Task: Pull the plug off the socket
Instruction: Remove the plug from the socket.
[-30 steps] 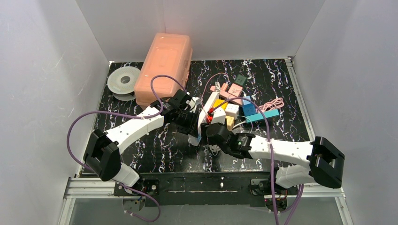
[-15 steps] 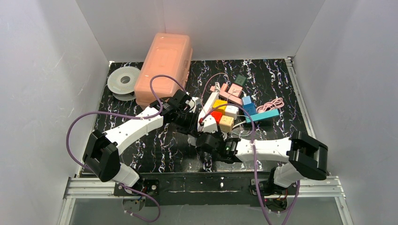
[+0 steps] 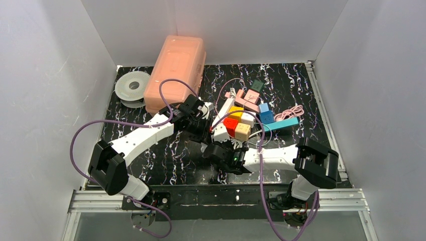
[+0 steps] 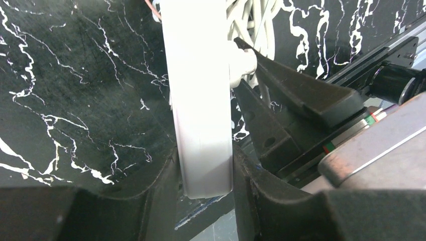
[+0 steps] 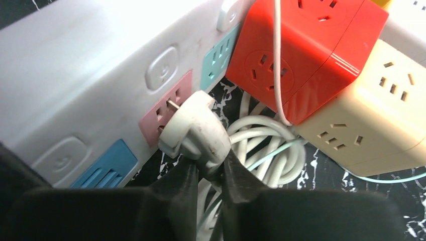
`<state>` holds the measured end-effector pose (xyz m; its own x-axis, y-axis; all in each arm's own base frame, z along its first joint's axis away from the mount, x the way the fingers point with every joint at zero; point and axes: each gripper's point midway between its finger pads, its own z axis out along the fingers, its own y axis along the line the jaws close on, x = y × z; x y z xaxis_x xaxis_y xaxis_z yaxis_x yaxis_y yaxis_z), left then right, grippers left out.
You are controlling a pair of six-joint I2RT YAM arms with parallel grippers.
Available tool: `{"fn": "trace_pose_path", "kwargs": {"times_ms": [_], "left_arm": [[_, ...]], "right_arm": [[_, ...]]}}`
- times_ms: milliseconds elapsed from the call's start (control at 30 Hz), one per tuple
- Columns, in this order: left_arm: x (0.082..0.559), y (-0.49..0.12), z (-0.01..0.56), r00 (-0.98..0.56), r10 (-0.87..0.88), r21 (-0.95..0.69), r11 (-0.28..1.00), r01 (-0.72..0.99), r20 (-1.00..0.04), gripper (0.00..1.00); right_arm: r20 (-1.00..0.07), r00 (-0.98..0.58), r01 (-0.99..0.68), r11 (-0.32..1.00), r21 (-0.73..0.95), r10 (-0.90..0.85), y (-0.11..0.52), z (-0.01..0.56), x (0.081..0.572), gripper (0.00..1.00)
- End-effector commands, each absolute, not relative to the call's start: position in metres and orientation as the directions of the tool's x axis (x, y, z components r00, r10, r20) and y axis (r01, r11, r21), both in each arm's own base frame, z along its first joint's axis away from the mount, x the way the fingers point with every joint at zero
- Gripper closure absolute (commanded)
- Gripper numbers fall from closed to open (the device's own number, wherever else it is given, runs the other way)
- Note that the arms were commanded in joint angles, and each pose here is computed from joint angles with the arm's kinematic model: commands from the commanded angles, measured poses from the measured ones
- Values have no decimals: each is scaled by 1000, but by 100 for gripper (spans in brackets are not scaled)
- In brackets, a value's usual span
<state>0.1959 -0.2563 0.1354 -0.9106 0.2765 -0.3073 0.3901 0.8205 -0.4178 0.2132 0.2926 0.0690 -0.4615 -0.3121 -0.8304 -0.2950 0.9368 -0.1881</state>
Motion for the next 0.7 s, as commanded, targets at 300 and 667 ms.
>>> {"fn": "trace_pose_path", "kwargs": {"times_ms": [300,667], "left_arm": [[194,-269,199,-836,278,-476,717,508,-473,100],[222,-229,187,-773,327,-224,831,509,-544,100]], "right_arm": [[-902,-426,-26,998,-60,-65,254,92,221,99],[-882,-470,42,997,-68,-40,207,77,204,99]]}}
